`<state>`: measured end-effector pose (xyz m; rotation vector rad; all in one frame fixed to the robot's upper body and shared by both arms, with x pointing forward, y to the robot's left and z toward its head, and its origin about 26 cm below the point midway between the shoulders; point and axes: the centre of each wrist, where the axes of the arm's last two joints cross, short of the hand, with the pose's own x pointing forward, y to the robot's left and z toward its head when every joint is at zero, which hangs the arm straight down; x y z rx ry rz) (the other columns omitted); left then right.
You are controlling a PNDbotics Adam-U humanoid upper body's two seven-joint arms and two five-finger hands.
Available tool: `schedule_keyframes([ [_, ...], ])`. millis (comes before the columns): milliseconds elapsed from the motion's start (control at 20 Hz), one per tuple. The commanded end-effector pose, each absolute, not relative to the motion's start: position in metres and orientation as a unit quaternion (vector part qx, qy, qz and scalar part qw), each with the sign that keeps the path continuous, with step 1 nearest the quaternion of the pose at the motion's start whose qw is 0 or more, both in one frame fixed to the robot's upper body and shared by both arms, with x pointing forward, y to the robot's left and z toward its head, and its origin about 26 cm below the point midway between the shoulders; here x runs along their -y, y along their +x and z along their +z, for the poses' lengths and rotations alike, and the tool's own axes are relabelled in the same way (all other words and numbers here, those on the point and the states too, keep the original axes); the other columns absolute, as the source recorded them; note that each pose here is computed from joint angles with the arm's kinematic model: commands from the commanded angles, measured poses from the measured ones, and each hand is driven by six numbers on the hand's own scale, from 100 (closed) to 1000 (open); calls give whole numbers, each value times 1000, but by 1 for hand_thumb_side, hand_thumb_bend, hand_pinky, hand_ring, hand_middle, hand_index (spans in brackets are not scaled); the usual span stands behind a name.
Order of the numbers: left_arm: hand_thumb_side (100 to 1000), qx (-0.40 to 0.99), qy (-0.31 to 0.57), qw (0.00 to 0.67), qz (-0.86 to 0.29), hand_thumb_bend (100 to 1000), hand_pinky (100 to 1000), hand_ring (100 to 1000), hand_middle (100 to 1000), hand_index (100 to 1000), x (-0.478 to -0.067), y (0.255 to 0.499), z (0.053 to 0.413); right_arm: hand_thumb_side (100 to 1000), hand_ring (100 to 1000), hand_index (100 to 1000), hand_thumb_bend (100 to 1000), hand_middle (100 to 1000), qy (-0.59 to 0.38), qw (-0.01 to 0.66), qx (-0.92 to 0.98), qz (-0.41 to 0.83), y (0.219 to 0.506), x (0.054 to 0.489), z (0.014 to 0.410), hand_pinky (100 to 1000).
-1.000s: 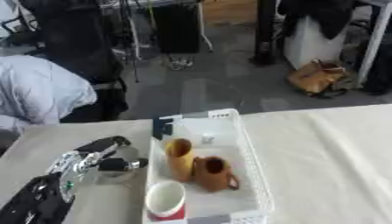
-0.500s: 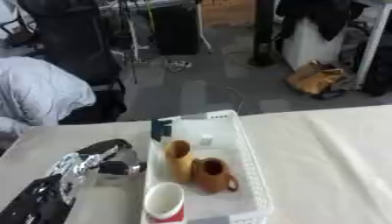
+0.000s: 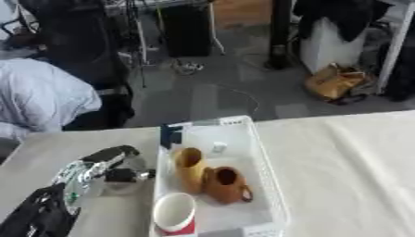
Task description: Pick up objects on the table and place them in the box.
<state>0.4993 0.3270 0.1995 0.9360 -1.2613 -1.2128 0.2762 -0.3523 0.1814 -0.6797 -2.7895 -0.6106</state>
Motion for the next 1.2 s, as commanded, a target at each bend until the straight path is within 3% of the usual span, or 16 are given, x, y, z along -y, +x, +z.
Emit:
schedule_keyframes([
  [50, 902, 538, 412, 539, -501, 723, 1000, 1000, 1000, 1000, -335, 500, 222, 1000, 807, 625, 100, 645, -224, 88, 949, -202, 275, 352, 189, 742],
  [700, 882, 527, 410, 544, -508, 738, 1000, 1000, 1000, 1000, -336, 500, 220, 1000, 807, 623, 100, 644, -223, 89, 949, -203, 275, 351, 190, 742],
  [1200, 861, 531, 402, 544, -510, 699, 1000, 1000, 1000, 1000, -333, 500, 224, 1000, 800, 616, 100, 640, -221, 91, 949, -205, 275, 351, 190, 742],
])
